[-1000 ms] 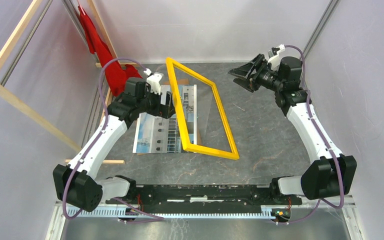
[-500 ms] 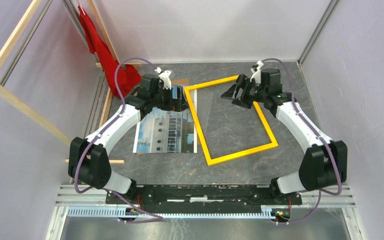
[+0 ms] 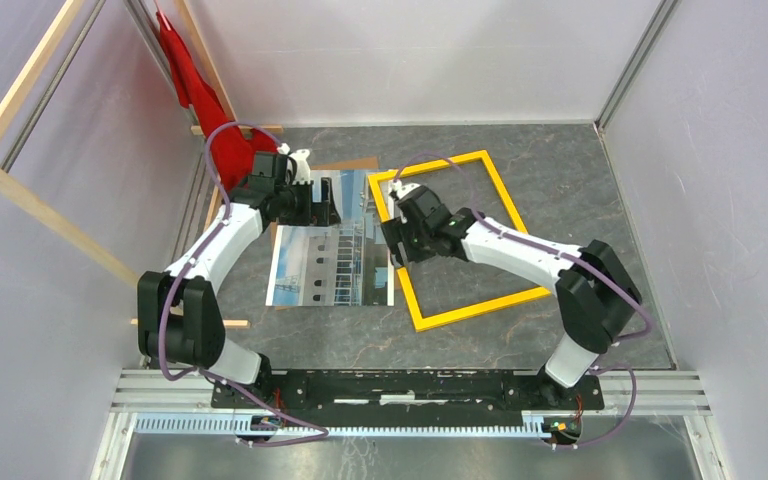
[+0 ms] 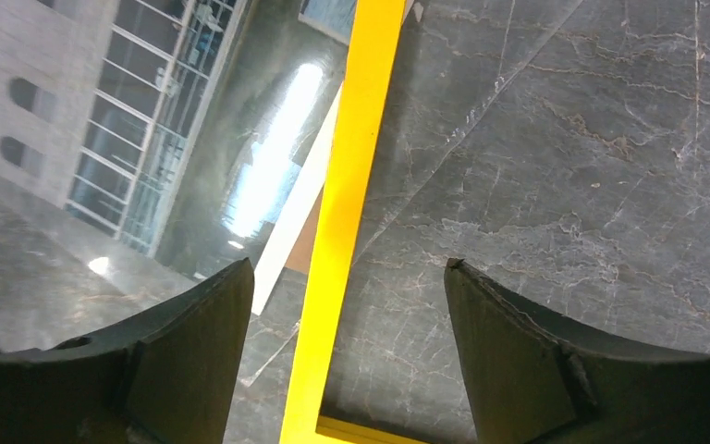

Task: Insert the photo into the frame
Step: Turn over the photo frame at the center of the board.

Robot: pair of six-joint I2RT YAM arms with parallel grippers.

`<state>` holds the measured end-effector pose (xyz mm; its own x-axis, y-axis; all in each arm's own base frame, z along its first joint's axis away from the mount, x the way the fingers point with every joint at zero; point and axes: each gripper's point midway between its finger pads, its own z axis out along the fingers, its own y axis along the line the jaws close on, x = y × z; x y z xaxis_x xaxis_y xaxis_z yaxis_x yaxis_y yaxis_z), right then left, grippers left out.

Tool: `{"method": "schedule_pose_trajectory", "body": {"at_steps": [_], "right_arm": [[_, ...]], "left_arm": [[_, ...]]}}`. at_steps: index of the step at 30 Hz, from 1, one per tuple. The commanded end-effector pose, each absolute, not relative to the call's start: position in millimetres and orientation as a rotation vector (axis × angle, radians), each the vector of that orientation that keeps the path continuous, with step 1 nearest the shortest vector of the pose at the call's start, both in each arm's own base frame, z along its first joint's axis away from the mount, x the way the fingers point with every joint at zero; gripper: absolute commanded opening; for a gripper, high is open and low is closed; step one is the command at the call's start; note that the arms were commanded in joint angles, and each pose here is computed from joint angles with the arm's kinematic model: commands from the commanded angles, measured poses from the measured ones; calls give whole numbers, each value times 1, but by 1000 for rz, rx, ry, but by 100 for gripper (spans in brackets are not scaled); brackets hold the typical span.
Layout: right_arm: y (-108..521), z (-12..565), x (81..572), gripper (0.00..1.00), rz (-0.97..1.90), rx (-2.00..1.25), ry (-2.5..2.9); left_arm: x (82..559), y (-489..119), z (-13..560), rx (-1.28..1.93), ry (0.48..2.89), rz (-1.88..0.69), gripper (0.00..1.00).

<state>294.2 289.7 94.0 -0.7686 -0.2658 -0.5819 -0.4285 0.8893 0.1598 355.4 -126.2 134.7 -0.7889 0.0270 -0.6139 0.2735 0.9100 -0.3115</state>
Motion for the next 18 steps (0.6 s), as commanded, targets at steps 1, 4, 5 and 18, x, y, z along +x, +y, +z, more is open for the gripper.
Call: {"method": "schedule_pose_trajectory", "body": {"at_steps": [1,4,5,18], "right_arm": [[282,85,312,78,156,-493,2434],[283,67,309,71,117,-502,2456],[283,61,308,70,113,-500,2466],[303,57,300,71,180,-485,2457]], "left_arm": [[347,-119,133,313,2436,-461,100],[344,-117,131,317,2446,-449,100],[342,-117,131,319,2450,-448,100],[336,-110,128,321,2450,-404,100]]}}
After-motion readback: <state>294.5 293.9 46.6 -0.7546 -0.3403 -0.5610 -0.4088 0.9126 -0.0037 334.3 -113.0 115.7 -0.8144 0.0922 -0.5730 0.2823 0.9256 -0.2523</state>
